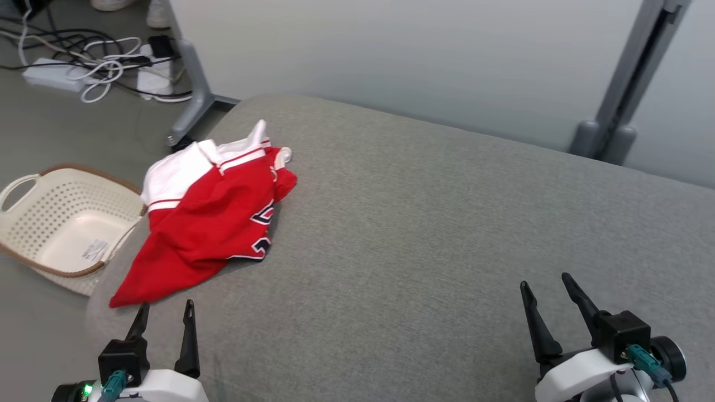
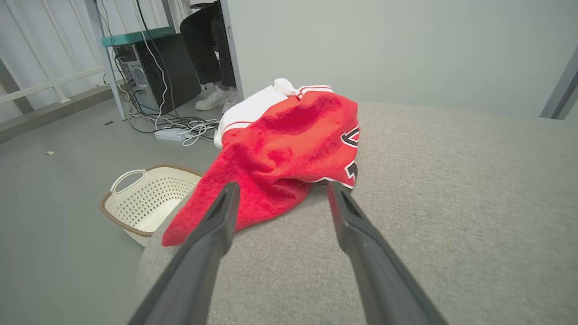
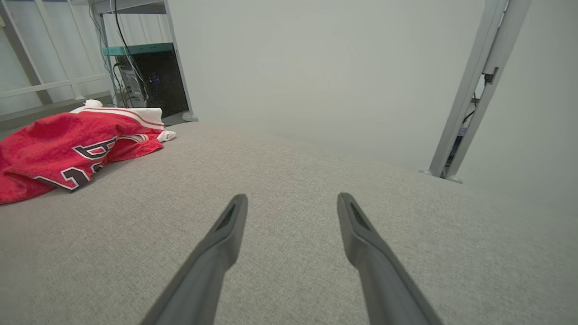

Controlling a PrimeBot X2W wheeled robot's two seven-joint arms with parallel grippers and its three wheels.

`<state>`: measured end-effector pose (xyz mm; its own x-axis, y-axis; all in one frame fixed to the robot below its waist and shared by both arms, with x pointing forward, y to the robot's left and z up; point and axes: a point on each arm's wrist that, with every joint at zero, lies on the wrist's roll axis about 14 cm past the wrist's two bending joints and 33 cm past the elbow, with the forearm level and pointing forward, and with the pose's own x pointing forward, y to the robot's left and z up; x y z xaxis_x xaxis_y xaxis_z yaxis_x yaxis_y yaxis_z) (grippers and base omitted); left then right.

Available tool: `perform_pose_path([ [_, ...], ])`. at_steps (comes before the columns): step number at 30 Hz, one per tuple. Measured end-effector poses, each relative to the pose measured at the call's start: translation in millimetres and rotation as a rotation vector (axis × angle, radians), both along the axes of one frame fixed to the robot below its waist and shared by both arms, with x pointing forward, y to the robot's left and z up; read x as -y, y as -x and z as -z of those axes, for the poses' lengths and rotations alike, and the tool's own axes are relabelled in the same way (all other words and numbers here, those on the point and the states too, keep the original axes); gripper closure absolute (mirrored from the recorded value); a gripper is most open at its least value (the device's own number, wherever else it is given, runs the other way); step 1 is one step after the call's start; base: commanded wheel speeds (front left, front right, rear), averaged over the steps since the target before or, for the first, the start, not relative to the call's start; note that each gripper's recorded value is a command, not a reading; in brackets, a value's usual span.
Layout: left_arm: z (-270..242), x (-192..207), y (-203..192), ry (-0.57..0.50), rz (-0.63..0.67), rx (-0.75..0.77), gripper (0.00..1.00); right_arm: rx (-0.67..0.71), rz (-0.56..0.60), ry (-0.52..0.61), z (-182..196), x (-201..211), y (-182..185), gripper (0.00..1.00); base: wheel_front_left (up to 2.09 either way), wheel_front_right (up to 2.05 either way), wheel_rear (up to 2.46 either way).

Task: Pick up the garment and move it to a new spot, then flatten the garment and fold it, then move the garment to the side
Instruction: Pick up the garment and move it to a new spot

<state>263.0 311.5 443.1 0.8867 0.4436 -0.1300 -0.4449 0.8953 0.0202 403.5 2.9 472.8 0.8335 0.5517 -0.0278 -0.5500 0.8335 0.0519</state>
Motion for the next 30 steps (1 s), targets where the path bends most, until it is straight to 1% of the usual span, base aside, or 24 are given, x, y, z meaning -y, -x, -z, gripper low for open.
perform_pose_path([
  [9,8,-38,55,0.014,-0.191,-0.028,0.00,-0.022,-0.165,-0.017,5,-61,4,0.00,0.00,0.00,0.00],
  [11,12,-40,60,0.018,-0.206,-0.045,0.00,-0.030,-0.185,-0.025,6,-69,3,0.00,0.00,0.00,0.00],
  [16,18,-39,59,0.043,-0.211,-0.060,0.00,-0.040,-0.193,-0.009,15,-71,-1,0.00,0.00,0.00,0.00],
  [19,18,-40,51,0.055,-0.205,-0.061,0.00,-0.045,-0.187,-0.002,19,-69,-3,0.00,0.00,0.00,0.00],
  [22,18,-41,34,0.075,-0.189,-0.052,0.00,-0.048,-0.168,0.004,23,-62,-9,0.00,0.00,0.00,0.00],
  [26,10,-44,-1,0.094,-0.145,-0.022,0.00,-0.051,-0.141,0.017,31,-49,-20,0.00,0.00,0.00,0.00],
  [30,-2,-49,-45,0.059,-0.080,-0.016,0.00,-0.063,-0.114,0.025,41,-37,-30,0.00,0.00,0.00,0.00],
])
